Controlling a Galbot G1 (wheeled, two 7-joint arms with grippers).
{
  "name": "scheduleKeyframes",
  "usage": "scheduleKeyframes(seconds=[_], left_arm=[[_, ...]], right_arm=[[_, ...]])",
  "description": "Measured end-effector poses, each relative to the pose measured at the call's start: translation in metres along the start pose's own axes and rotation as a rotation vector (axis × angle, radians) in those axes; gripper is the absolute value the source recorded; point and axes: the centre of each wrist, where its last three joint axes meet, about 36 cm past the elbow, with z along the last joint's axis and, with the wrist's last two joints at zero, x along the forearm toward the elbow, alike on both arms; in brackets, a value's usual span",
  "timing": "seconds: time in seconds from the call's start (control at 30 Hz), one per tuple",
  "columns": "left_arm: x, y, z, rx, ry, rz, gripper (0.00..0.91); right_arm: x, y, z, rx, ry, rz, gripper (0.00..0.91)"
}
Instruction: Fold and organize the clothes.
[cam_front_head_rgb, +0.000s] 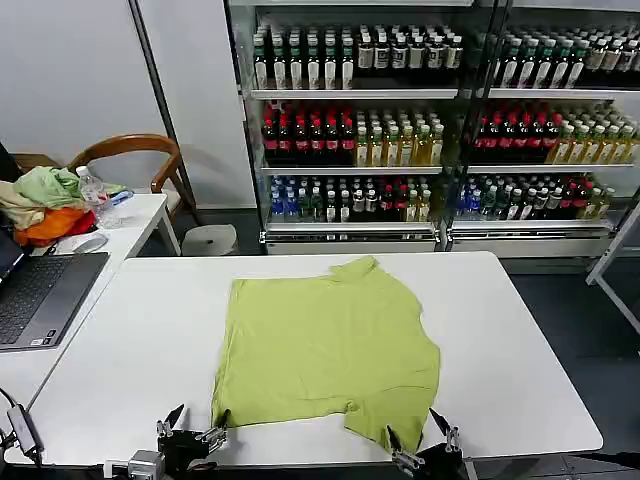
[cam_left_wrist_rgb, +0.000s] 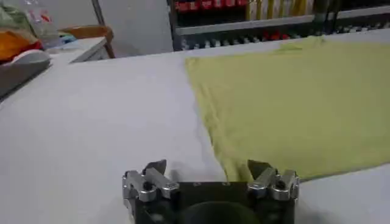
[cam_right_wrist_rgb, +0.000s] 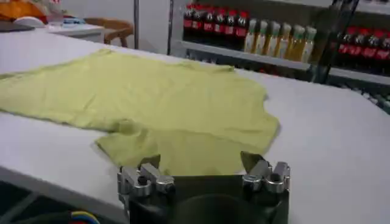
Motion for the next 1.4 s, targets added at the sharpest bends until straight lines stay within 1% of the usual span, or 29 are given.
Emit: scheduleKeyframes(seconds=[0.1, 0.13, 0.17, 0.2, 0.23, 0.37, 0.43, 0.77, 1.07, 1.4], left_arm=[[0.001, -0.003, 0.000, 0.008, 0.005, 0.000, 0.907], [0.001, -0.004, 0.001, 0.008, 0.009, 0.000, 0.907], [0.001, -0.005, 0.001, 0.009, 0.011, 0.000, 0.776], [0.001, -0.005, 0.001, 0.009, 0.014, 0.000, 0.191], [0.001, -0.006, 0.002, 0.010, 0.016, 0.001, 0.040], [0.001, -0.009, 0.005, 0.019, 0.021, 0.010, 0.050], [0.002, -0.011, 0.006, 0.024, 0.023, 0.017, 0.040], [0.001, -0.017, 0.009, 0.019, 0.018, 0.052, 0.030], [-0.004, -0.017, 0.010, 0.002, -0.001, 0.072, 0.030], [0.007, -0.010, 0.009, -0.007, -0.019, 0.096, 0.040]], right_arm=[[0.000, 0.002, 0.003, -0.004, 0.008, 0.003, 0.907], [0.000, 0.002, 0.004, -0.006, 0.010, 0.004, 0.746], [0.000, 0.002, 0.004, -0.008, 0.012, 0.004, 0.443], [0.000, 0.002, 0.005, -0.012, 0.014, 0.003, 0.181], [0.000, 0.003, 0.006, -0.016, 0.016, 0.001, 0.000], [0.001, 0.007, 0.008, -0.031, 0.026, -0.004, 0.000], [0.002, 0.008, 0.008, -0.035, 0.029, -0.007, 0.000], [0.001, 0.006, 0.010, -0.032, 0.028, -0.010, 0.000], [-0.001, 0.002, 0.005, -0.032, 0.003, -0.018, 0.000], [0.017, -0.008, -0.009, -0.013, -0.039, -0.041, 0.000]])
